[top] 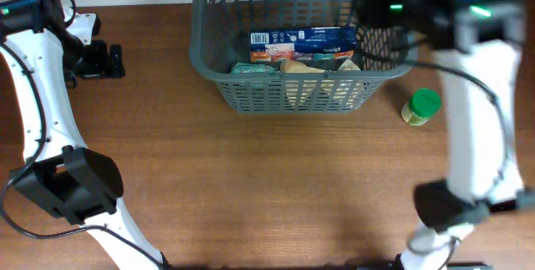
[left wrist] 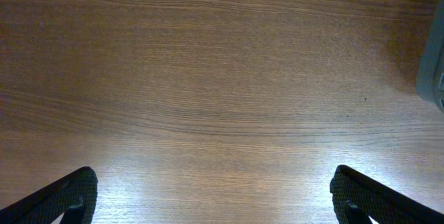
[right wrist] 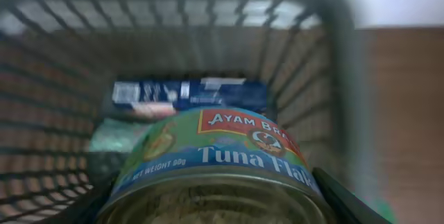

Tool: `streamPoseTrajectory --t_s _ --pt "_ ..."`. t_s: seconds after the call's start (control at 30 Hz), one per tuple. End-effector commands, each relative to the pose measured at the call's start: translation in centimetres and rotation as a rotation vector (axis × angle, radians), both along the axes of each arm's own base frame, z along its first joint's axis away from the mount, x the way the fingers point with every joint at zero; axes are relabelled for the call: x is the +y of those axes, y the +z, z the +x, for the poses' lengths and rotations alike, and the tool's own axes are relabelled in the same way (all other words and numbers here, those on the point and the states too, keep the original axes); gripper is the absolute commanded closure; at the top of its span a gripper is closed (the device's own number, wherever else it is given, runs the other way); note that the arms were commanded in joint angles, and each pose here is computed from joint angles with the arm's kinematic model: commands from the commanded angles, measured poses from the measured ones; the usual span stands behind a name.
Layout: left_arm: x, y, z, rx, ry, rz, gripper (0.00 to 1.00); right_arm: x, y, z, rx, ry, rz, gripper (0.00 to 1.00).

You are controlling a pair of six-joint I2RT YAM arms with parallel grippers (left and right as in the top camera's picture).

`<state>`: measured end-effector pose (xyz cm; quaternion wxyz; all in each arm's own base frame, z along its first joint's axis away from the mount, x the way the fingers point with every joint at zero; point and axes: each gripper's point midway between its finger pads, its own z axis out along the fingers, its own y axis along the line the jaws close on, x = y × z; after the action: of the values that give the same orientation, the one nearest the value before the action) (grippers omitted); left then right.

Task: Pack container
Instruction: 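Carry the tuna can over the basket and release it inside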

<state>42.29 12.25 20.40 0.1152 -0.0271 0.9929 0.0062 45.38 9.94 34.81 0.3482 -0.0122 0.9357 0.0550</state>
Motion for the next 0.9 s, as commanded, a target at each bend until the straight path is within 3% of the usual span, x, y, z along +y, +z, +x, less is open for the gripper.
streamPoseTrajectory --t_s 0.0,0.23,0.27,0.3,0.33,0.37,0.47,0.5,0.53,0.57,0.7,0.87 --pt "-0.2 0.2 -0.1 -0.006 0.012 -0.016 0.01 1.5 -7.3 2.9 0.138 0.027 -0.068 0.96" --pt "-0.2 0.2 -0.1 -0.006 0.012 -0.016 0.01 2.0 -19.2 5.2 0.380 0.034 -0.134 0.95" --pt "-0.2 0.2 -0.1 -0.006 0.012 -0.016 0.01 2.0 -19.8 5.1 0.396 0.035 -0.137 0.87" --pt "-0.2 0.2 -0.1 -0.006 0.012 -0.016 0.01 1.9 -20.9 4.8 0.428 0.035 -0.146 0.62" --pt "-0.2 0.2 -0.1 -0.006 0.012 -0.016 0.01 1.8 -21.0 4.7 0.433 0.035 -0.149 0.53" --pt "-0.2 0.2 -0.1 -0.006 0.012 -0.016 0.01 1.4 -20.9 4.7 0.428 0.024 -0.170 0.50" --pt "-0.2 0.2 -0.1 -0.006 0.012 -0.016 0.01 -0.1 -18.1 5.2 0.353 -0.023 -0.230 0.38" --pt "-0.2 0.2 -0.1 -0.006 0.012 -0.016 0.01 -0.6 -15.8 5.4 0.301 -0.042 -0.234 0.29" --pt "-0.2 0.2 -0.1 -0.006 0.012 -0.016 0.01 -1.0 -13.1 5.3 0.242 -0.055 -0.214 0.06" --pt "-0.2 0.2 -0.1 -0.006 0.012 -0.016 0.01 -1.5 -11.1 5.2 0.200 -0.065 -0.202 0.01" --pt "-0.2 0.2 -0.1 -0.006 0.012 -0.016 0.01 -3.8 -3.5 3.7 0.042 -0.116 -0.157 0.01" --pt "-0.2 0.2 -0.1 -0.006 0.012 -0.016 0.01 -11.0 3.7 -0.7 -0.081 -0.269 -0.192 0.01"
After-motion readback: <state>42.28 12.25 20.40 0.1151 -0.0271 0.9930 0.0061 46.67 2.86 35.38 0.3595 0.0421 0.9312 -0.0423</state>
